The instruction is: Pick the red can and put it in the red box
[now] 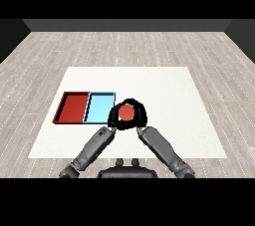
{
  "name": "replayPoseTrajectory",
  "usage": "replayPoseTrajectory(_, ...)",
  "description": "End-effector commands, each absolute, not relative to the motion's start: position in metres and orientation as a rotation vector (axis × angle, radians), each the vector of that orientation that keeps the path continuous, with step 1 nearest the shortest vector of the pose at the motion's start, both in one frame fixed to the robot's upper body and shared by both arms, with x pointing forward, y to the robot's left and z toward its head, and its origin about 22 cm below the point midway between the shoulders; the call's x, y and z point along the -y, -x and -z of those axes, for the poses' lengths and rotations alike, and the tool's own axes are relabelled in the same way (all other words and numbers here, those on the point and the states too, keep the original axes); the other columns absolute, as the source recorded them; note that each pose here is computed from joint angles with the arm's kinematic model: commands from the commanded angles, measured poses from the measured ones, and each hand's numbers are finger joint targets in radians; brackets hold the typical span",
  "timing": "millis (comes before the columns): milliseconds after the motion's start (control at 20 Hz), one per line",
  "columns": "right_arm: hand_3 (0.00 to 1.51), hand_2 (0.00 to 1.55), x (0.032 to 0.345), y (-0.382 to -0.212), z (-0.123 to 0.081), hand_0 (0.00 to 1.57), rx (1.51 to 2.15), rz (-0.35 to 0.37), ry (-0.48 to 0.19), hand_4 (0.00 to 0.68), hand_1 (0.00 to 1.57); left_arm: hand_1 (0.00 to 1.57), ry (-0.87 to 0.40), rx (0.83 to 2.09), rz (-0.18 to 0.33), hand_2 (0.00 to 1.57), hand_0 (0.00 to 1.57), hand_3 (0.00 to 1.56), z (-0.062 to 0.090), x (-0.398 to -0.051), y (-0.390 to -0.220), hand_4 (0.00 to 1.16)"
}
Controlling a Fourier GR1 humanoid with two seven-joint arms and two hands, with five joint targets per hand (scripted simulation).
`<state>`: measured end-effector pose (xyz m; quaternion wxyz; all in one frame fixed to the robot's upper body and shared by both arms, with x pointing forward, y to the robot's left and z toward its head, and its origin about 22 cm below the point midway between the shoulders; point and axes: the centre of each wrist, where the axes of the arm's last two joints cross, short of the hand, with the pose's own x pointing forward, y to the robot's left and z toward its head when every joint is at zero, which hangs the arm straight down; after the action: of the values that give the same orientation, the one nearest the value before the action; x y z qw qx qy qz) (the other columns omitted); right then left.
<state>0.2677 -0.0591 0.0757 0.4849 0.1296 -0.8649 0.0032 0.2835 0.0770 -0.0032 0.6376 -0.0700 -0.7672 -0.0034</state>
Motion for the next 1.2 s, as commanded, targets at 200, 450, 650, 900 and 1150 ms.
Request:
replayPoseTrajectory(200,1.38,1.44,0.056,-0.265,-0.075,1.49,2.067,-0.001,-0.391,0.595,1.49,1.57,0.160,1.860,-0.071,1.57,1.57,1.49,-0.018,-0.055,-0.290,1.14)
replayPoseTrajectory(450,0.00,0.00,0.056,-0.273,-0.076,0.00,2.013,-0.057,-0.287,0.000,0.00,1.57,0.164,1.897,-0.086,1.57,1.57,1.51,-0.002,-0.072,-0.281,1.15)
replayPoseTrajectory(650,0.00,0.00,0.044,-0.265,-0.065,0.00,2.011,-0.080,-0.250,0.000,0.00,1.57,0.144,1.922,-0.077,1.57,1.57,1.51,-0.006,-0.060,-0.279,1.15)
replayPoseTrajectory(900,0.00,0.00,0.049,-0.273,-0.061,0.00,1.978,-0.041,-0.271,0.000,0.00,1.57,0.074,1.910,-0.100,1.57,1.57,1.49,0.004,-0.076,-0.281,1.13)
replayPoseTrajectory(1150,0.00,0.00,0.068,-0.267,-0.064,0.00,1.991,-0.030,-0.270,0.000,0.00,1.57,0.080,1.912,-0.066,1.57,1.57,1.49,-0.015,-0.067,-0.297,1.13)
